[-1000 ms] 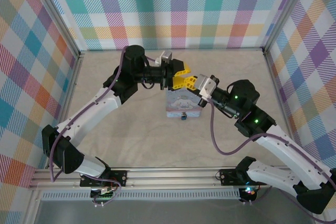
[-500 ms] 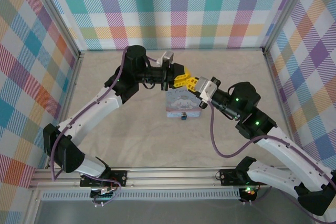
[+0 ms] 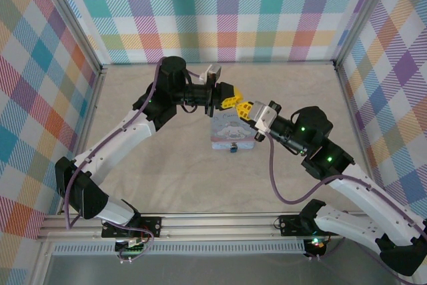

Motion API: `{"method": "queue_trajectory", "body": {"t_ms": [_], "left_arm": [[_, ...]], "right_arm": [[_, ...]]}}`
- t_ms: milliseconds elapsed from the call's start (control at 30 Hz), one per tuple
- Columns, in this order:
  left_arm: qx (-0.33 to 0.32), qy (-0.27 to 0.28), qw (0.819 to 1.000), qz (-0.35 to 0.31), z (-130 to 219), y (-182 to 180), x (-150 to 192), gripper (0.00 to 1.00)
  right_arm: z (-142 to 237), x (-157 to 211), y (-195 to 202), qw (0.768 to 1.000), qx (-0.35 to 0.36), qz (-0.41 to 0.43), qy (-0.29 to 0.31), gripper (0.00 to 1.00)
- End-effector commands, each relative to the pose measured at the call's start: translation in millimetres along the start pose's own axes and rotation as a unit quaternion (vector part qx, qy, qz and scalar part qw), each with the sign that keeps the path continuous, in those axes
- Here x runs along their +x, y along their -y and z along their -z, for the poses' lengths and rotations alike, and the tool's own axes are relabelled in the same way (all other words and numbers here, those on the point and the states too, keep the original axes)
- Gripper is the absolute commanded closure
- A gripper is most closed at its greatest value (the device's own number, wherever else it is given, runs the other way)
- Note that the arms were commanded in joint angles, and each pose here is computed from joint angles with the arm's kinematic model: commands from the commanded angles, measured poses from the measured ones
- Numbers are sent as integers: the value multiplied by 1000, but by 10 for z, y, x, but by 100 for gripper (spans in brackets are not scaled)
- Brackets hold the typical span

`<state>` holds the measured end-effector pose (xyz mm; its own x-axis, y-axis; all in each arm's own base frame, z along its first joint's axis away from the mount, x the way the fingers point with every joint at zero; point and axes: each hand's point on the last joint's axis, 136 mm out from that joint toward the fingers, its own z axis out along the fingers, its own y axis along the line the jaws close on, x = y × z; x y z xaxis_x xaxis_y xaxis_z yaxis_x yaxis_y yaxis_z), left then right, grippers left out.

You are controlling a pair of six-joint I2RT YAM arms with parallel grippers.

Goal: Unlock a padlock with a key

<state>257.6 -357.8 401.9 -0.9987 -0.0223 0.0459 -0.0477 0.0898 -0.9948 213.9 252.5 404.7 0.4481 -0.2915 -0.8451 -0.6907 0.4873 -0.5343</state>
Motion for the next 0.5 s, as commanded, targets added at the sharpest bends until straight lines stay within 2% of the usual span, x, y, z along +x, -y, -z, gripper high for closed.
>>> {"method": "queue_trajectory", "body": {"t_ms": [0, 133, 233, 333, 400, 433, 467], "left_arm": [[-7, -4, 1000, -26, 41, 112, 76, 100], [-76, 36, 995, -54, 183, -100, -58, 100], [-153, 86, 981, -81, 387, -374, -244, 100], [-181, 119, 970, -113, 508, -496, -373, 100], [-214, 140, 956, -142, 598, -575, -437, 100], [-227, 147, 950, -157, 634, -611, -460, 100], [-239, 155, 943, -173, 667, -643, -490, 100]], "right_arm": [[26, 22, 4, 1000, 5, -4, -8, 85], [109, 79, 116, 997, 41, -57, -26, 59], [172, 222, 103, 990, 54, -119, -53, 46], [189, 420, -21, 975, 40, -196, -95, 38], [191, 535, -118, 961, 30, -248, -118, 20], [185, 580, -164, 951, 27, -281, -124, 0], [168, 621, -231, 945, 17, -302, -125, 1]]}}
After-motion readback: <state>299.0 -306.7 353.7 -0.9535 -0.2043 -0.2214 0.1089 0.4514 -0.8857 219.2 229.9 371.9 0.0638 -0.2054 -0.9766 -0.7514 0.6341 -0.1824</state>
